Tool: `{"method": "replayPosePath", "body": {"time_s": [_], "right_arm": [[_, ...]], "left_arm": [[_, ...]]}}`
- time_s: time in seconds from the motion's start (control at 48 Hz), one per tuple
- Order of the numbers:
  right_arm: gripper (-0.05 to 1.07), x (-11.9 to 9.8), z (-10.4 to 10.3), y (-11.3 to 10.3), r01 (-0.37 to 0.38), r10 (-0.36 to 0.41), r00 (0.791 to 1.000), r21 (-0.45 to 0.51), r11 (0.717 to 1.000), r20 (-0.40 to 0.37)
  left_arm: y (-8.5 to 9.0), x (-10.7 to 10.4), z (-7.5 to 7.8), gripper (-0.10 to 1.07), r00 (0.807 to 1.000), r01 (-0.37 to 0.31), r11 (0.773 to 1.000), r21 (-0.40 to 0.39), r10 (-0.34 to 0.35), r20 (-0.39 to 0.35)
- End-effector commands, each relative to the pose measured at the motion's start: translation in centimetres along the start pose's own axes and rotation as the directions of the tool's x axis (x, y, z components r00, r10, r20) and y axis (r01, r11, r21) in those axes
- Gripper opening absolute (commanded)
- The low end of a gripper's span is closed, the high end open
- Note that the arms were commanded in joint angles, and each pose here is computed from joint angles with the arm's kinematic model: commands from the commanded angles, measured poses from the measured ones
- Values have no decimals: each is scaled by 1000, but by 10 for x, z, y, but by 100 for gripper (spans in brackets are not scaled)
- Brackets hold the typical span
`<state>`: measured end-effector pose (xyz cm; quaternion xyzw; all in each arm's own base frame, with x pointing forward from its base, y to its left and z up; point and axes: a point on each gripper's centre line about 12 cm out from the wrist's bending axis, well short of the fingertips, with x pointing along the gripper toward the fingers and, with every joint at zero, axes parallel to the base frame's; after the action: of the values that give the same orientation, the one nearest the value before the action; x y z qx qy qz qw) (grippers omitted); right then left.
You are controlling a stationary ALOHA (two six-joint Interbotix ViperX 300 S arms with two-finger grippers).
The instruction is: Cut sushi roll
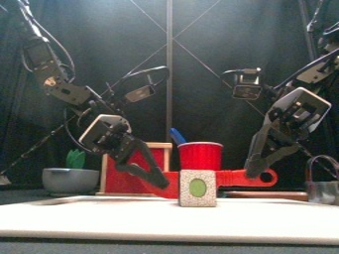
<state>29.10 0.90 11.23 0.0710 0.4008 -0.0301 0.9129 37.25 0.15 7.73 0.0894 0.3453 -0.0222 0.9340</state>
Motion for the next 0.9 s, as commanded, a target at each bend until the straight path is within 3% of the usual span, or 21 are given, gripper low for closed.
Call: {"method": "replayPosePath", "body": {"time_s": [0.0,0.25,0.312,0.417,0.542,0.875], "right_arm": [[39,-8,4,7,-23,23,1000,-2,1000,14],[39,-35,32,14,-61,64,992,-27,998,109],[39,-39,35,17,-72,75,990,-29,997,120],[39,-40,34,31,-105,111,988,-65,992,106],[39,-38,31,37,-120,127,988,-72,990,90],[39,-38,37,30,-98,109,989,-108,989,102]], "left_arm": [[-4,-8,-4,29,1000,15,1000,7,-14,-25],[-3,-36,35,29,994,5,999,35,-9,106],[-15,-39,39,29,992,31,997,64,-38,118],[-38,-36,36,29,990,78,992,100,-89,106],[-52,-29,29,29,991,106,990,98,-113,76],[-55,-24,29,29,991,109,990,85,-115,70]]}}
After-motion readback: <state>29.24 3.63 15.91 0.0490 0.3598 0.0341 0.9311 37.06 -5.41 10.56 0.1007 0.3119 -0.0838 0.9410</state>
